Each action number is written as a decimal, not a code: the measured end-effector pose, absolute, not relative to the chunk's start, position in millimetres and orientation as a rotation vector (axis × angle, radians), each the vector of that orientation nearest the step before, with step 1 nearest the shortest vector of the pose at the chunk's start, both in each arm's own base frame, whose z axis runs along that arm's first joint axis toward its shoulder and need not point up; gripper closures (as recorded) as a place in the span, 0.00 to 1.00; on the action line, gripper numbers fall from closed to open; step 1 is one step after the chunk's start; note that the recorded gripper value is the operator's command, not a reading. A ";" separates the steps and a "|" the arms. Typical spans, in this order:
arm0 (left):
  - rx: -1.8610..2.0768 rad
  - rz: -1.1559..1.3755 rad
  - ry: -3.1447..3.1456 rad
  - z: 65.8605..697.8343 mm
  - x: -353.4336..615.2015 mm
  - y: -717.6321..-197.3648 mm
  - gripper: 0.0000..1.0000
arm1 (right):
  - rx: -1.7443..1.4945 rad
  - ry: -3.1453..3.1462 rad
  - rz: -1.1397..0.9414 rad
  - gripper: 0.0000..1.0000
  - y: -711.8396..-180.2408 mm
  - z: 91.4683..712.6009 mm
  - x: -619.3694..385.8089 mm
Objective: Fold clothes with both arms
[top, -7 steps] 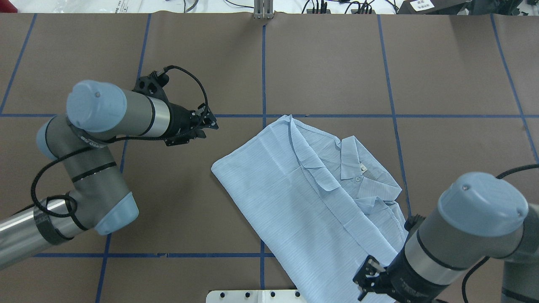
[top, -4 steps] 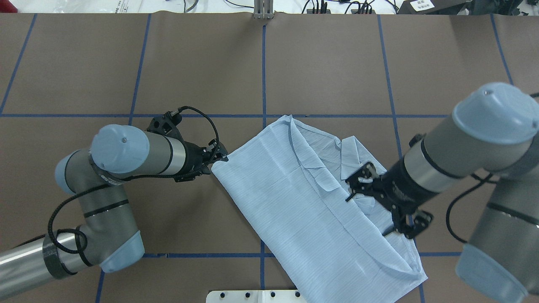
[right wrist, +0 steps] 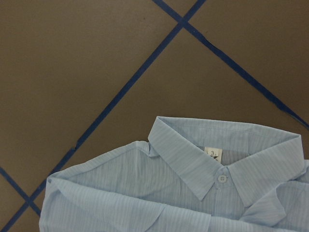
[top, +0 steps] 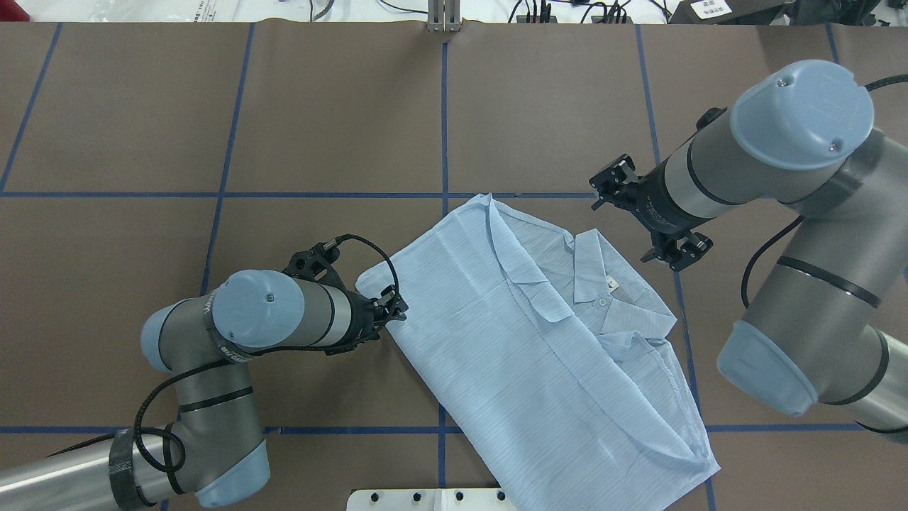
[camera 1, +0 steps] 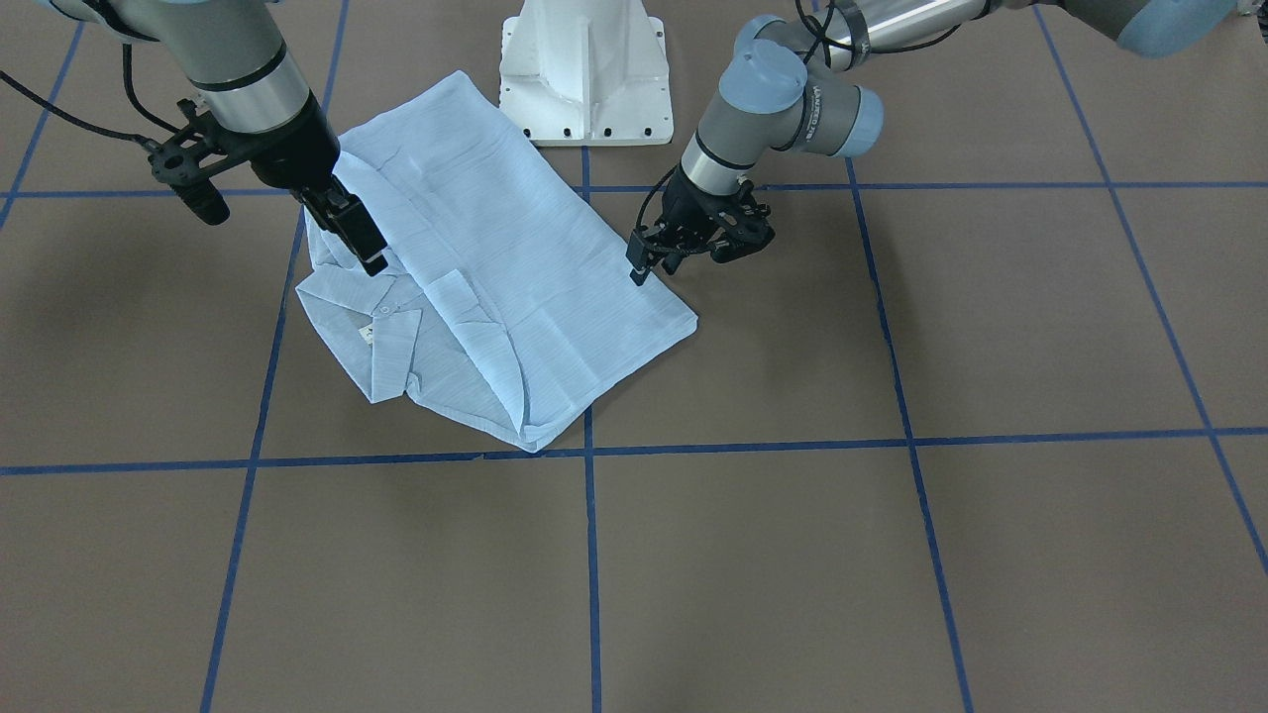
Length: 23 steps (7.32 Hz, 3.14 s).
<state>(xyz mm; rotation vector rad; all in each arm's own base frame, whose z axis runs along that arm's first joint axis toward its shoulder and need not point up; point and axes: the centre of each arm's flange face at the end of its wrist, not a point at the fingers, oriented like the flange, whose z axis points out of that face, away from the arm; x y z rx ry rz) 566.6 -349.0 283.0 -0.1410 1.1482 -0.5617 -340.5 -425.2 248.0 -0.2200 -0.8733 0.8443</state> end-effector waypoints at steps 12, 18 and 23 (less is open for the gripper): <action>0.346 -0.617 1.111 316.2 543.1 -612.5 0.32 | -0.194 -0.864 0.847 0.00 -424.2 249.6 -346.5; 0.378 -0.470 1.209 334.7 444.9 -584.0 0.00 | -0.043 -0.853 0.679 0.00 -361.9 206.5 -484.3; 0.383 -0.420 1.202 340.4 393.0 -544.0 0.00 | 0.177 -0.685 0.108 0.00 -287.6 198.4 -604.1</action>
